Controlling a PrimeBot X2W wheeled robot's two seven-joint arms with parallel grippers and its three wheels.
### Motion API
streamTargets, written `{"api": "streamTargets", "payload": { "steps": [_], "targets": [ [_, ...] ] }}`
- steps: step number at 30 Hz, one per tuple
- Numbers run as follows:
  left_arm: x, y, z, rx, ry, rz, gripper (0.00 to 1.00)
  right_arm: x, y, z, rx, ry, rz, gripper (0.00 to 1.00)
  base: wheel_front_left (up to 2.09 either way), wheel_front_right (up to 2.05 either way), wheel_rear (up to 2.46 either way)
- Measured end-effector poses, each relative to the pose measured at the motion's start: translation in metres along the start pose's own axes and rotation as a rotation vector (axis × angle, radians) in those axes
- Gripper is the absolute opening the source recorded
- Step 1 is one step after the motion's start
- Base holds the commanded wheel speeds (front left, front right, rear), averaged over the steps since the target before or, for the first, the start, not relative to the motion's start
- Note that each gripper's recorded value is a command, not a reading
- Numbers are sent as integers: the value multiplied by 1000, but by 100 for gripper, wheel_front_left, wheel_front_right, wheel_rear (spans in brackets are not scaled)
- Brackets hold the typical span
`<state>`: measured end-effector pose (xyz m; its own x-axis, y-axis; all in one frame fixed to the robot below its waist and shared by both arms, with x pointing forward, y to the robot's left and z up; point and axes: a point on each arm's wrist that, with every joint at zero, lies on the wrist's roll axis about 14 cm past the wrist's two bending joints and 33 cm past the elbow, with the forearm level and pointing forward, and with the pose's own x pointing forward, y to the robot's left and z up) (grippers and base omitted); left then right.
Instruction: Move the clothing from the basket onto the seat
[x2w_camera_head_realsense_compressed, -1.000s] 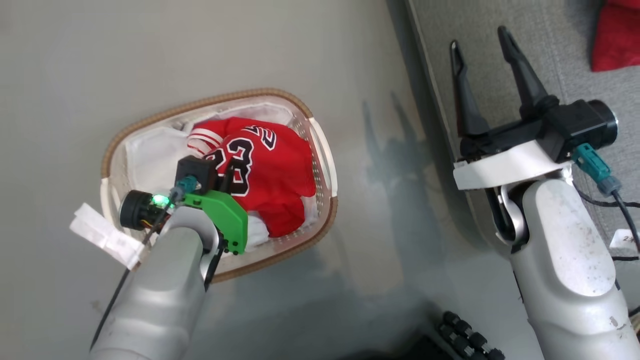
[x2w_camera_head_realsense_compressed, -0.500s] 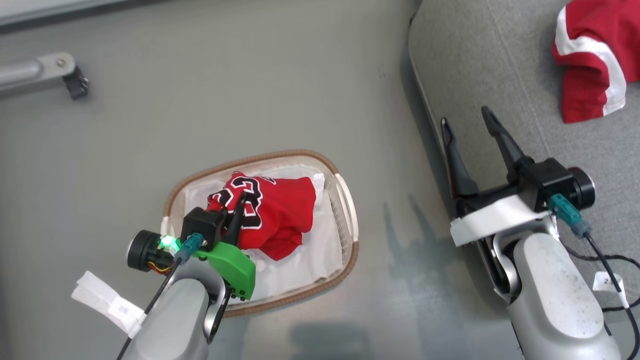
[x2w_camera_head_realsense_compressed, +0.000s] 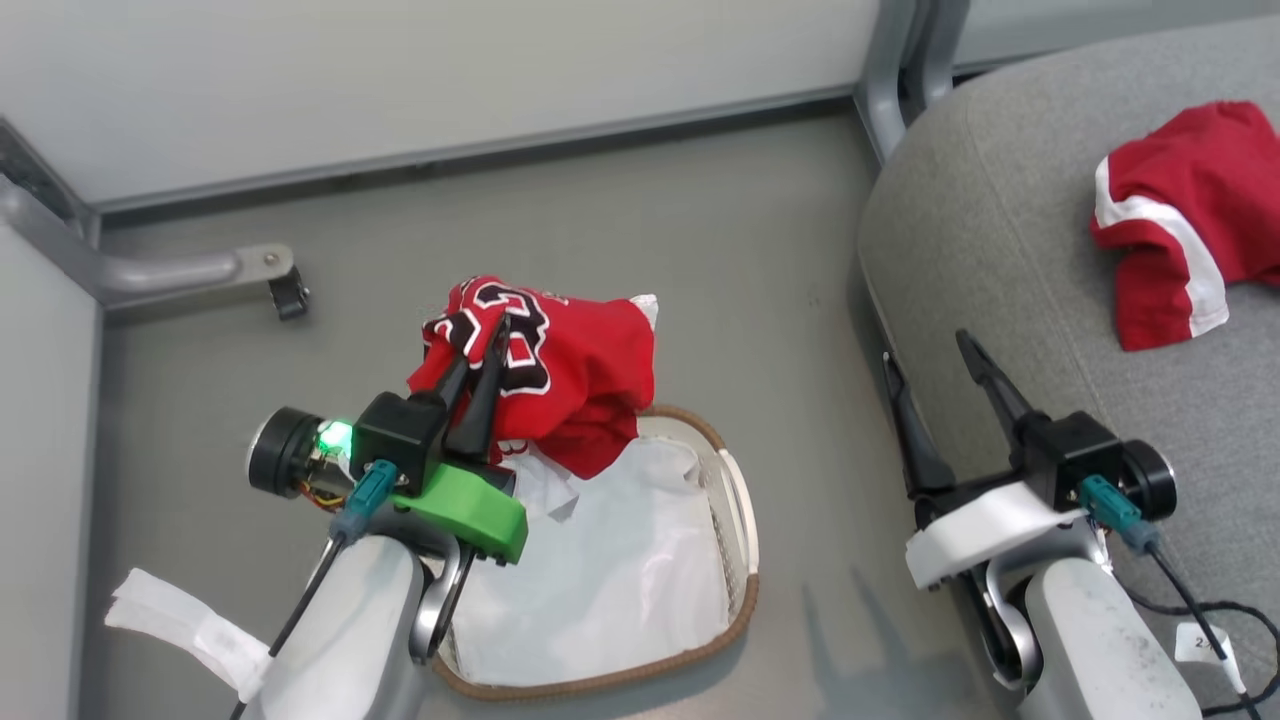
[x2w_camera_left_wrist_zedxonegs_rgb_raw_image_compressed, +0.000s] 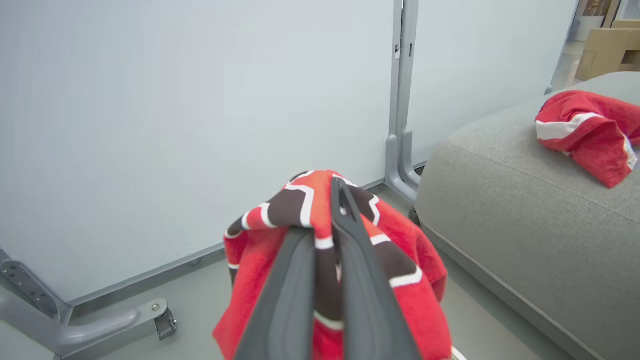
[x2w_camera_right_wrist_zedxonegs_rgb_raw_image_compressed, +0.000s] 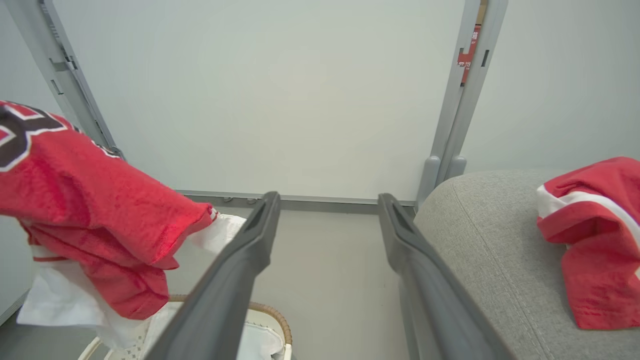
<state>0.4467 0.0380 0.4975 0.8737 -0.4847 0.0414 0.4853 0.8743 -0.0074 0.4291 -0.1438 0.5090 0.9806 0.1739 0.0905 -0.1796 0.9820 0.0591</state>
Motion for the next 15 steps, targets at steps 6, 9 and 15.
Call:
{"api": "streamTargets", "payload": {
  "steps": [6,9,15],
  "targets": [
    [-4,-2,57,47,-144,0,0,-14,10,10,9,-21,16,100,0,0,0],
    [-3,-7,85,66,-216,-11,0,-17,19,14,9,-29,42,100,0,0,0],
    [-7,-15,92,79,-233,-32,0,-13,71,15,-22,-29,203,100,0,0,0]
  ]
}}
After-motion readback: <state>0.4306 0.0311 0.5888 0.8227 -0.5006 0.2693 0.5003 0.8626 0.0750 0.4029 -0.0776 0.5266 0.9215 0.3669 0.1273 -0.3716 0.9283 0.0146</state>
